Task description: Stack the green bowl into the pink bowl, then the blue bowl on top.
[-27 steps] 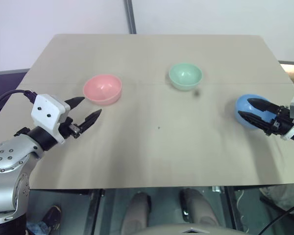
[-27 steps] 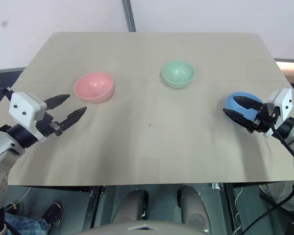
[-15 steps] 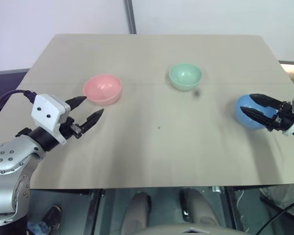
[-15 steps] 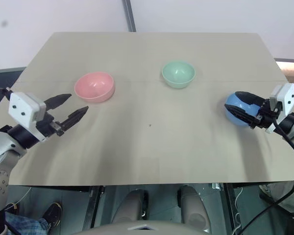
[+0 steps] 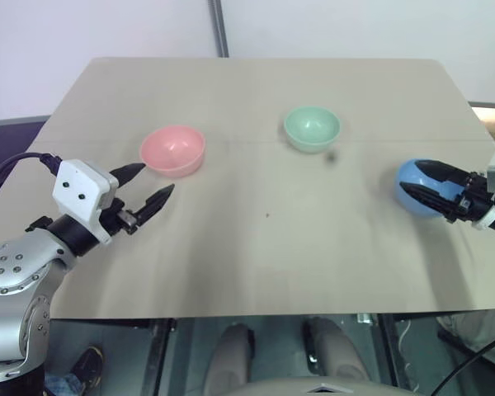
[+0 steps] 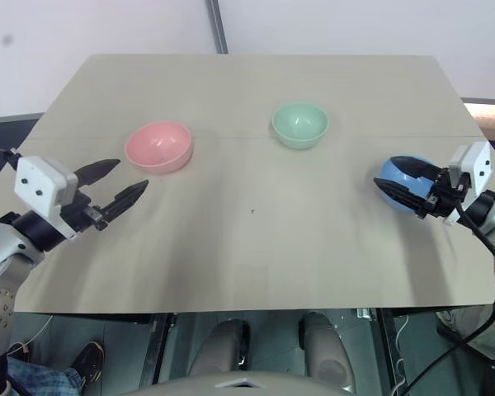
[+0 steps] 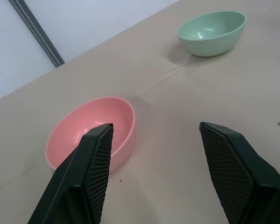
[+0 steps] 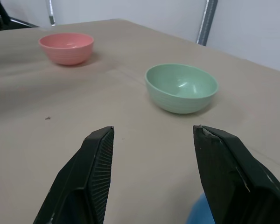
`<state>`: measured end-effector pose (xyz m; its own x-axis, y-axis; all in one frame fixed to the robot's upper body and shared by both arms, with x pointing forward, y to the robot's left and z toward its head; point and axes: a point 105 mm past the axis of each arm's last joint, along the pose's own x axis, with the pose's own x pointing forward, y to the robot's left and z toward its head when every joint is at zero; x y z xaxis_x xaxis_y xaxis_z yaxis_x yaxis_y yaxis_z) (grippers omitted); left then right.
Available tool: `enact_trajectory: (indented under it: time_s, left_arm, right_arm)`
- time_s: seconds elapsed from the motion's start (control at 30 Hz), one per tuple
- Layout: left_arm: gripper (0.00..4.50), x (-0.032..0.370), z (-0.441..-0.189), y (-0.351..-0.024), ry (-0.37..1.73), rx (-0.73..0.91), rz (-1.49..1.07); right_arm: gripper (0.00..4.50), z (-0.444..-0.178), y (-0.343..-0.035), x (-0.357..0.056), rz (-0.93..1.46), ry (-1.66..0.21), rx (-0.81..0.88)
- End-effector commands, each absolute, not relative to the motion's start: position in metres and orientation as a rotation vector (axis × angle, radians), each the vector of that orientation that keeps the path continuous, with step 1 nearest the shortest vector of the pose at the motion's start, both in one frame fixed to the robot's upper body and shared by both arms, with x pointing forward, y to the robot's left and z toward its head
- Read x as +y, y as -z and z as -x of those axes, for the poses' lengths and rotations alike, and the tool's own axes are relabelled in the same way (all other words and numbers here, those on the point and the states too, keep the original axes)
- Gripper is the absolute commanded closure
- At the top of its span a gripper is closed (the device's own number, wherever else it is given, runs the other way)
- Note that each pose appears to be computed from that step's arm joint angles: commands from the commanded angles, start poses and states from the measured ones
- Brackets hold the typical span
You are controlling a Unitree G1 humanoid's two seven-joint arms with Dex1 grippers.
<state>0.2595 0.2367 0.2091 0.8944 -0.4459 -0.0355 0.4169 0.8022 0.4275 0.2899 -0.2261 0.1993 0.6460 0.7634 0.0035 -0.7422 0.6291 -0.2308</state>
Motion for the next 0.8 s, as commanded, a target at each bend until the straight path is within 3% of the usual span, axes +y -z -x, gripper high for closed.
enact_trajectory:
  time_s: [0.03, 0.33, 0.53, 0.8]
  left_arm:
    - [1.38, 0.234, -0.26, -0.218, 0.471, -0.107, -0.486]
    - [1.38, 0.247, -0.288, -0.201, 0.371, -0.019, -0.604]
    - [1.38, 0.262, -0.318, -0.182, 0.344, 0.141, -0.674]
    - [1.38, 0.267, -0.354, -0.183, 0.372, 0.139, -0.771]
  right_arm:
    - [1.53, -0.279, -0.217, -0.205, 0.211, -0.961, -0.175]
    - [1.53, -0.256, -0.23, -0.162, 0.11, -1.17, -0.164]
    - [1.53, -0.259, -0.235, -0.154, 0.112, -1.178, -0.184]
    - [1.53, -0.26, -0.24, -0.153, 0.116, -1.166, -0.196]
